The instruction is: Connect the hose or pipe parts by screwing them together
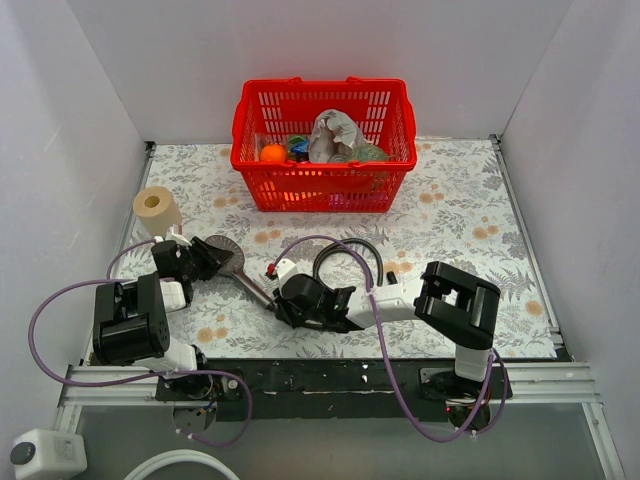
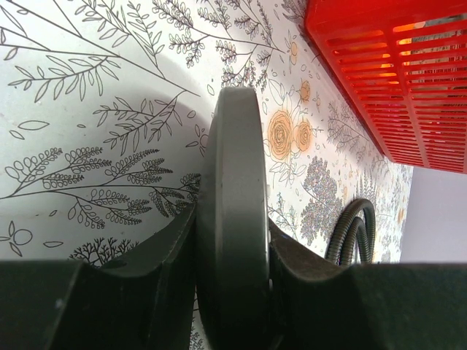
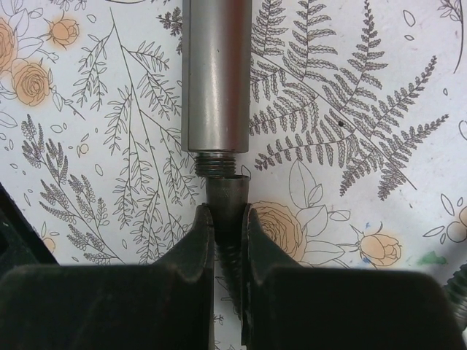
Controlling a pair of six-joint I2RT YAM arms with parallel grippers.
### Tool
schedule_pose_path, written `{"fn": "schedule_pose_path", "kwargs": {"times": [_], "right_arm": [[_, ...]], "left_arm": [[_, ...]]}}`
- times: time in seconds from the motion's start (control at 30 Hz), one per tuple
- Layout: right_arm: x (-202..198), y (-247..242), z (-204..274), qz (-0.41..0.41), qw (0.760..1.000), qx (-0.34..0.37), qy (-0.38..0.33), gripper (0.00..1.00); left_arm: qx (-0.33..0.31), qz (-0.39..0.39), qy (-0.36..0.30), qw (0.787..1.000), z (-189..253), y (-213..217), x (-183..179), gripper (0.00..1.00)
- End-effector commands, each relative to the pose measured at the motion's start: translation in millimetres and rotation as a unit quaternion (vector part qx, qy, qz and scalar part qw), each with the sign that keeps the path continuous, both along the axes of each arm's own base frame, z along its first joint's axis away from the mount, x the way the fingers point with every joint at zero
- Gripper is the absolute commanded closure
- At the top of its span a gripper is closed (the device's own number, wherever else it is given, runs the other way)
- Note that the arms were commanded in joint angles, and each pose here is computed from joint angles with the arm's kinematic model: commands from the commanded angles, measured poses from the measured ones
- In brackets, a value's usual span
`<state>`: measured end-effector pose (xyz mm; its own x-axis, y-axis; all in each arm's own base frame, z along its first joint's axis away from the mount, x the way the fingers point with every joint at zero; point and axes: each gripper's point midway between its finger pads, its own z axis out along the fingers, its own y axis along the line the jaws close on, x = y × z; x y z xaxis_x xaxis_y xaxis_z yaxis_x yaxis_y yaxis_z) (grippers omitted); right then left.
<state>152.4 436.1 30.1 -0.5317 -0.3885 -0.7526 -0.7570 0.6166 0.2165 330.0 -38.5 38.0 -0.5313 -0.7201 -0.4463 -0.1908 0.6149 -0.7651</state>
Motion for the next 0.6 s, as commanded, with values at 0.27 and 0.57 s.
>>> {"fn": "schedule_pose_path", "kwargs": {"times": [0.27,0.57], "right_arm": [[3.2,32.4,41.6,0.028,0.996,0.085,-0.018,0.99],[5.5,33.8,38.2,0.021,0.996,0.081,-0.015,0.99]], "left_arm": [[0.014,0.008,0.005,1.0,-1.8,4.6,-3.1,1.0],[0.015,0.008,0.005,1.0,-2.0,4.9,-3.4,1.0]]}}
